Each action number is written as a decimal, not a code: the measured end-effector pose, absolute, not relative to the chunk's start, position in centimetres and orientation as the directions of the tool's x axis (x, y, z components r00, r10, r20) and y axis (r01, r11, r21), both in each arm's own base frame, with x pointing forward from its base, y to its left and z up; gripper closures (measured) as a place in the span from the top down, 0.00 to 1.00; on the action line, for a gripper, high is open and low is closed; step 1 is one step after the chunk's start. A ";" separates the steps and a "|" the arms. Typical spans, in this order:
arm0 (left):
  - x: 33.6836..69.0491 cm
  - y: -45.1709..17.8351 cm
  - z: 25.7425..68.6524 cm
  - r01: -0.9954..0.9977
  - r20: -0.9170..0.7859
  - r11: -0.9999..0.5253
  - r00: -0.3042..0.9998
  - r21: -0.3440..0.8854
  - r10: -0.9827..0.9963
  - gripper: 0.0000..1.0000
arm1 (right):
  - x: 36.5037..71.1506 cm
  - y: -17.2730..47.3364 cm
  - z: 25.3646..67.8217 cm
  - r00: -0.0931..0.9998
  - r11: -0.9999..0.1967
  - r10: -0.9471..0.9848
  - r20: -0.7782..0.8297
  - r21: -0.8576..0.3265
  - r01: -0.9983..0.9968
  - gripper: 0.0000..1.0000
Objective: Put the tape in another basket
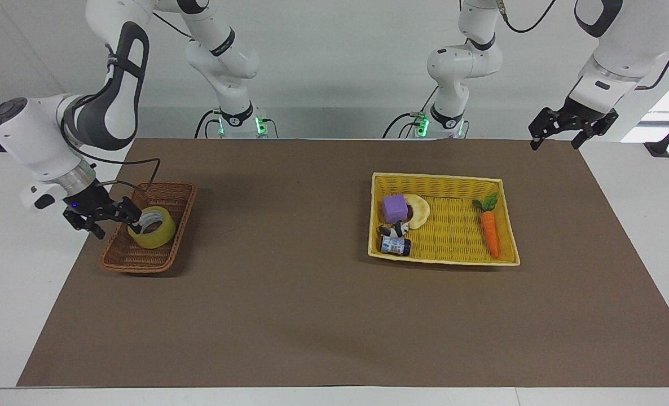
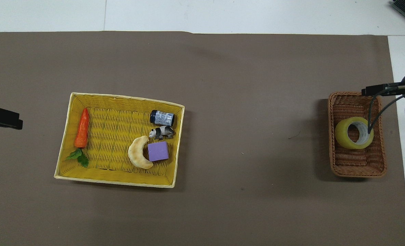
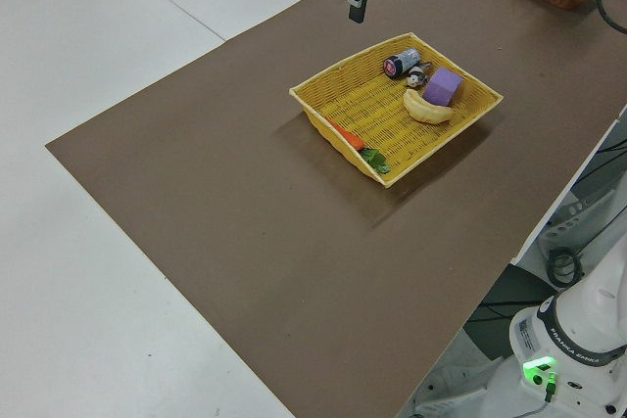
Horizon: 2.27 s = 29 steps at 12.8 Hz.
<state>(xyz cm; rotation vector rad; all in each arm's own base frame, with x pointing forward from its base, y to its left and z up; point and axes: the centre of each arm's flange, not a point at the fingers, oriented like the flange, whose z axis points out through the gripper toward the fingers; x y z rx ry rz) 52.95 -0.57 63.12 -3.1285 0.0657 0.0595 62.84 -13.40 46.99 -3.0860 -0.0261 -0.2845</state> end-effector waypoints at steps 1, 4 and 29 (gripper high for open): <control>52.9 -0.6 63.1 -0.043 -0.038 -0.999 0.998 -0.011 -0.042 1.00 | 62.8 -11.6 48.2 0.985 -0.999 -0.015 0.174 -0.034 -0.009 1.00; 52.9 -0.5 63.1 -0.041 -0.038 -0.999 0.998 -0.011 -0.041 1.00 | 60.7 -6.7 52.9 0.985 -0.992 -0.124 0.121 -0.050 -0.119 1.00; 52.8 -0.5 63.4 -0.041 -0.033 -0.999 0.999 -0.012 -0.040 1.00 | 52.8 1.3 65.0 0.986 -0.986 -0.166 0.029 -0.002 -0.166 1.00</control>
